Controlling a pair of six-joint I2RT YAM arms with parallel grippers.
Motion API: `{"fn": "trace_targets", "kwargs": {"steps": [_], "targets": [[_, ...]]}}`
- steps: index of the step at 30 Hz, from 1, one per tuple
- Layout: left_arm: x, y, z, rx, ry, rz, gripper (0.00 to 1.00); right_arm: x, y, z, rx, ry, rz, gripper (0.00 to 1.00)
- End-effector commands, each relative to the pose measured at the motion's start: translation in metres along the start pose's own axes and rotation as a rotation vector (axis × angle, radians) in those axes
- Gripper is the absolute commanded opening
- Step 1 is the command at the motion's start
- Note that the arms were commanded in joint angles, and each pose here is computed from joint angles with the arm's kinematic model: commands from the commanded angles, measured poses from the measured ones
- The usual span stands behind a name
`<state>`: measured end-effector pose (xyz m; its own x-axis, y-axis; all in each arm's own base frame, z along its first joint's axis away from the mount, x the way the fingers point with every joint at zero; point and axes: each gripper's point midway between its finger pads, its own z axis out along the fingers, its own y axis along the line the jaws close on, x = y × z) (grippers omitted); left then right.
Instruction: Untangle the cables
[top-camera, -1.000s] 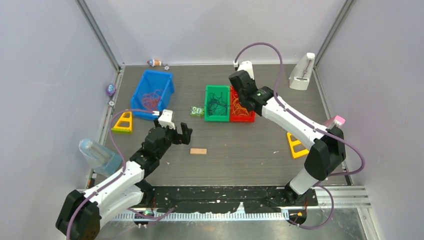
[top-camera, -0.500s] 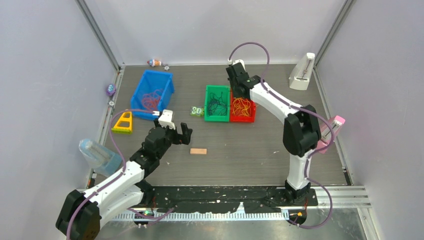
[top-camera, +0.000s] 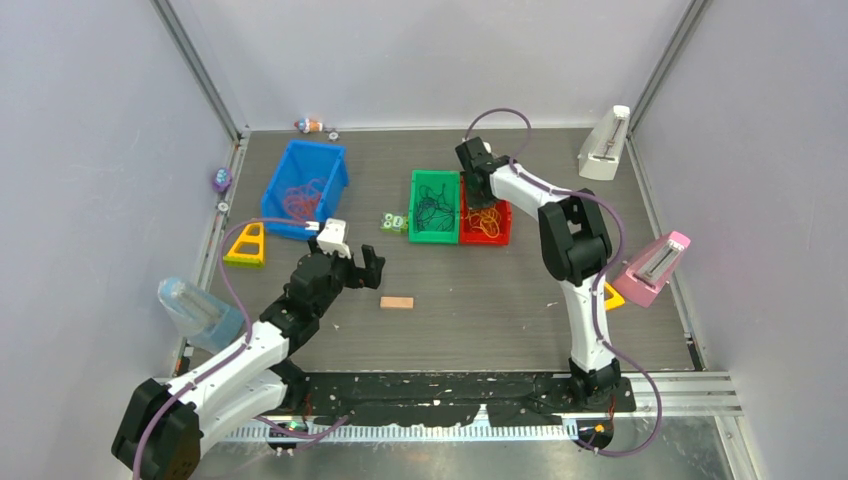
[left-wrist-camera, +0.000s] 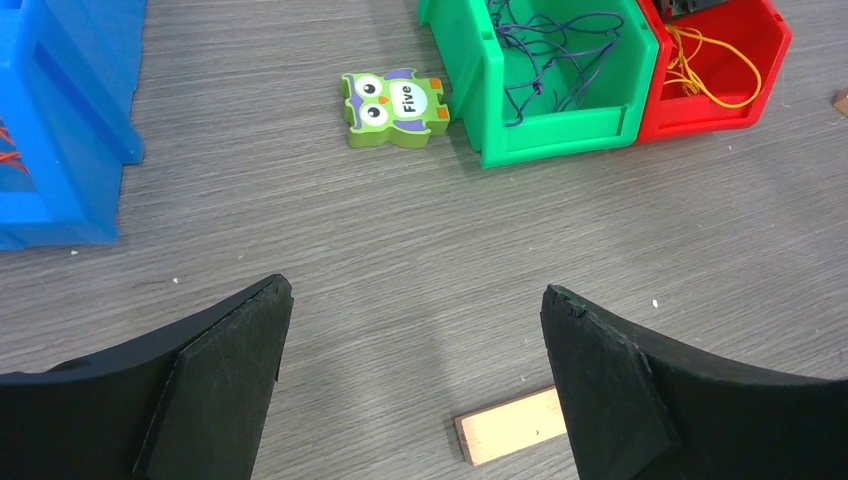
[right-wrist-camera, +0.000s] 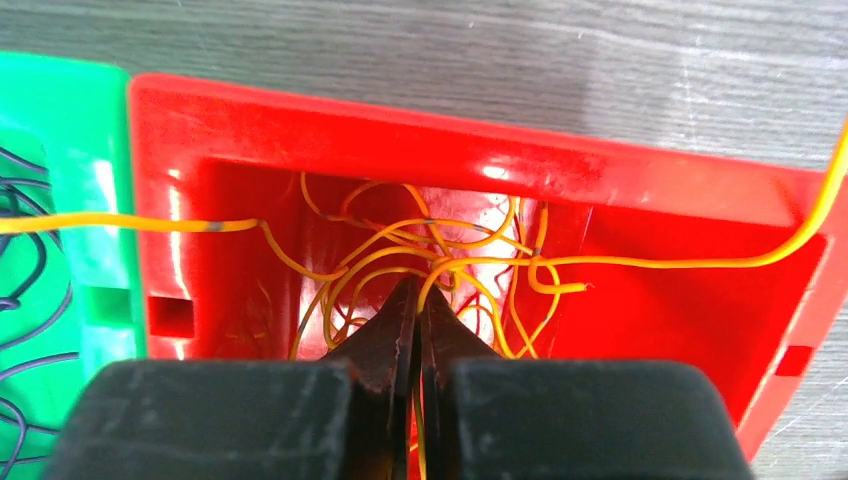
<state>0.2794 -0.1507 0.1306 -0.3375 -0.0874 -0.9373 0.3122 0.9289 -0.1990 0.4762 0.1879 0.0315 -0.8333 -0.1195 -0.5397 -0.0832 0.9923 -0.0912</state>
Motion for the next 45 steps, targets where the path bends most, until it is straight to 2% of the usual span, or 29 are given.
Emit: {"fn": "trace_targets", "kwargs": {"steps": [1, 2, 5, 8, 11, 17, 18, 23, 29, 32, 34, 39, 41, 45], "targets": [[-0.026, -0.008, 0.002, 0.023, -0.061, 0.011, 0.96, 0.004, 0.003, -0.004, -0.008, 0.021, 0.003, 0.12], [-0.026, -0.008, 0.002, 0.022, -0.061, 0.011, 0.96, -0.001, 0.002, -0.013, -0.014, 0.003, 0.006, 0.14], [-0.026, -0.008, 0.003, 0.022, -0.06, 0.012, 0.96, -0.018, -0.002, -0.038, -0.021, -0.05, 0.018, 0.34], [-0.026, -0.008, 0.002, 0.021, -0.061, 0.012, 0.96, -0.036, -0.009, -0.073, -0.031, -0.114, 0.033, 0.44], [-0.026, -0.008, 0.002, 0.022, -0.062, 0.012, 0.96, -0.047, -0.014, -0.101, -0.044, -0.159, 0.046, 0.48], [-0.026, -0.008, 0.002, 0.024, -0.059, 0.012, 0.96, -0.061, -0.024, -0.131, -0.04, -0.217, 0.054, 0.68], [-0.025, -0.008, 0.003, 0.022, -0.059, 0.011, 0.96, -0.064, -0.026, -0.133, -0.038, -0.224, 0.059, 0.73], [-0.026, -0.008, 0.002, 0.023, -0.061, 0.012, 0.96, -0.086, -0.049, -0.124, -0.098, -0.228, 0.165, 0.8], [-0.025, -0.009, 0.003, 0.024, -0.058, 0.013, 0.96, -0.11, -0.085, -0.095, -0.138, -0.219, 0.367, 0.98], [-0.025, -0.009, 0.004, 0.025, -0.054, 0.013, 0.96, -0.113, -0.1, -0.067, -0.119, -0.201, 0.429, 0.97], [-0.024, -0.009, 0.004, 0.025, -0.052, 0.012, 0.96, -0.119, -0.106, -0.056, -0.126, -0.202, 0.459, 0.9], [-0.024, -0.009, 0.005, 0.026, -0.048, 0.015, 0.97, -0.127, -0.11, -0.025, -0.164, -0.187, 0.487, 0.65], [-0.024, -0.009, 0.005, 0.025, -0.048, 0.015, 0.97, -0.123, -0.106, -0.015, -0.181, -0.165, 0.482, 0.62], [-0.025, -0.009, 0.005, 0.025, -0.047, 0.015, 0.96, -0.108, -0.105, 0.006, -0.18, -0.127, 0.478, 0.62]]}}
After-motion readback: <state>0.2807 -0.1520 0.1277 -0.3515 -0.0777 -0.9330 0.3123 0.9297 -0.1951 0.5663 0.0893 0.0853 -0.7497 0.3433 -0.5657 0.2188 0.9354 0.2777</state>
